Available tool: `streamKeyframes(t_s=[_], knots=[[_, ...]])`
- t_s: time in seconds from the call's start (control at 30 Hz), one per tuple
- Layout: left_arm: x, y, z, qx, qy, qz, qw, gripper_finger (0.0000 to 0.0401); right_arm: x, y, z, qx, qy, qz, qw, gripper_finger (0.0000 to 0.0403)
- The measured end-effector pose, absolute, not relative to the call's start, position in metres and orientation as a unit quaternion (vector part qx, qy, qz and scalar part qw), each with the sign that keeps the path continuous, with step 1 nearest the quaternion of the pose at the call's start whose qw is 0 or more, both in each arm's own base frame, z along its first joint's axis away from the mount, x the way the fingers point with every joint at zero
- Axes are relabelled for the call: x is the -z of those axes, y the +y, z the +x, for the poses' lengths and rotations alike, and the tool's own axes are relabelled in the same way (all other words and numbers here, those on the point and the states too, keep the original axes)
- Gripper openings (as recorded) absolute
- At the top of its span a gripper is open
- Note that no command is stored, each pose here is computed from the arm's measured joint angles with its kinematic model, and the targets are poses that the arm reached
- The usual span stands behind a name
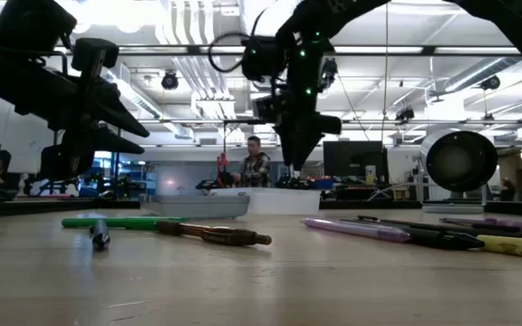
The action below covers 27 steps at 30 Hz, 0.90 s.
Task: Pick & place school supplies into a supply box
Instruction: Adjust the black supply box
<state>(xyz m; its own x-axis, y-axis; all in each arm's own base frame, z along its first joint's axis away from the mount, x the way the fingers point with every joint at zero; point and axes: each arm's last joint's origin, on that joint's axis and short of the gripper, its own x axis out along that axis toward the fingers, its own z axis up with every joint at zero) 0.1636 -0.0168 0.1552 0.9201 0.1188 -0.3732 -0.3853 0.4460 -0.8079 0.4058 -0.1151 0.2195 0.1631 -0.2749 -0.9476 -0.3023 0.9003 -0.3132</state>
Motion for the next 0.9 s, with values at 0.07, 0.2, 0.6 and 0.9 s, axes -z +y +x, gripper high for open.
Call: streamKeyframes(t_s=[0.07,0.2,0.6,0.9], knots=[[-0.155,-0.016,0.164,-0.155,0.128,-0.503,0.84,0.0092,-0.22,-0.108,0.41,-0.019,0.634,-0.221,0.741,0.0169],[-0.155,-0.016,0.164,-0.158,0.127,-0.504,0.84,0.0092,-0.205,-0.098,0.42,-0.04,0.629,-0.228,0.742,0.0168],[-0.14,-0.018,0.155,-0.215,0.183,-0.558,0.78,0.0092,-0.193,-0.095,0.438,-0.053,0.593,-0.336,0.73,0.0137],[-0.138,-0.022,0.154,-0.214,0.19,-0.571,0.77,0.0092,-0.2,-0.084,0.446,0.024,0.569,-0.244,0.785,0.015]])
